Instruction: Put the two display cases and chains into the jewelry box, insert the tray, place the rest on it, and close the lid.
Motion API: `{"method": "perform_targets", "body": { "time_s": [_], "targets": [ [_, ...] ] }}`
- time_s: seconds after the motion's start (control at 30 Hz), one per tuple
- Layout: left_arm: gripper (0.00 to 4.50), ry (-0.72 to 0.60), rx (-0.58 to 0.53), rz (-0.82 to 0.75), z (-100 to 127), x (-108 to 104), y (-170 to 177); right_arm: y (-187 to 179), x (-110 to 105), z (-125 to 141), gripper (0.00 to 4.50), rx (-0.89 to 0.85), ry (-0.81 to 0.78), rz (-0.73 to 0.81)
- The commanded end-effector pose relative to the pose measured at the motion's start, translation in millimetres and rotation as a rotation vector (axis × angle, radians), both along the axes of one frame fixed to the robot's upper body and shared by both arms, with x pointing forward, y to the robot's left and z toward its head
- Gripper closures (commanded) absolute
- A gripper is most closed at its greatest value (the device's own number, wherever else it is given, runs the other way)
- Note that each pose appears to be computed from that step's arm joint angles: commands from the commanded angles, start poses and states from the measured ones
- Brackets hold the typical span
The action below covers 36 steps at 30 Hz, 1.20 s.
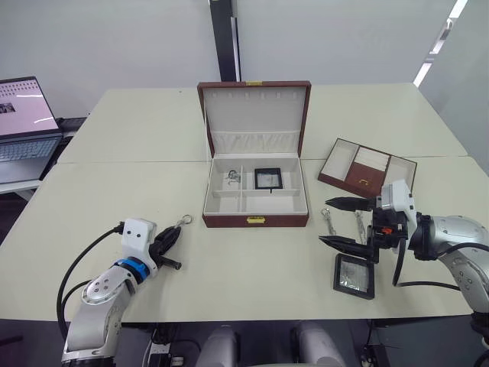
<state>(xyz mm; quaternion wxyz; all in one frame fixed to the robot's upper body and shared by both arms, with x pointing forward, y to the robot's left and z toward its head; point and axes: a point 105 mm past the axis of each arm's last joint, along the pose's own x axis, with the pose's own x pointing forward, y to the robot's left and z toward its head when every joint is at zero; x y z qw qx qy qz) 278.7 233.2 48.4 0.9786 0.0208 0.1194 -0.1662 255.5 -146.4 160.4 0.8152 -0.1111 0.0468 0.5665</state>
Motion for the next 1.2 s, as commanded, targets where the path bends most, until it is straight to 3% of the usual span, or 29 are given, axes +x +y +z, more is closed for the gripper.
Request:
{"method": "perform_targets", "body": {
  "time_s": [0.03,0.27,0.53,0.7,0.9,1.2],
  "targets": [
    [4.48,0.015,-0.054,0.013,-5.4,-3.9,-0.6,-1.6,0.3,11.0,0.00,-0.001,-0.046,-0.002],
    [4.48,-0.082,-0.089,-0.010,33.4,2.0,-7.8,0.0,-1.4,19.9,0.00,0.017,-0.060,0.005],
    [4.48,-0.186,-0.110,-0.099,96.9,9.2,-23.7,-0.7,-0.7,36.2,0.00,0.054,-0.094,-0.017],
    [4.48,-0.224,-0.120,-0.153,124.8,15.2,-36.6,-1.6,-0.2,39.6,0.00,0.069,-0.102,-0.035],
    [4.48,-0.230,-0.140,-0.212,135.8,24.9,-56.8,-5.6,0.8,41.3,0.00,0.069,-0.117,-0.071],
    [4.48,-0.174,-0.156,-0.254,113.9,36.6,-78.1,-13.0,-2.6,42.0,0.00,0.059,-0.125,-0.125]
  ]
}}
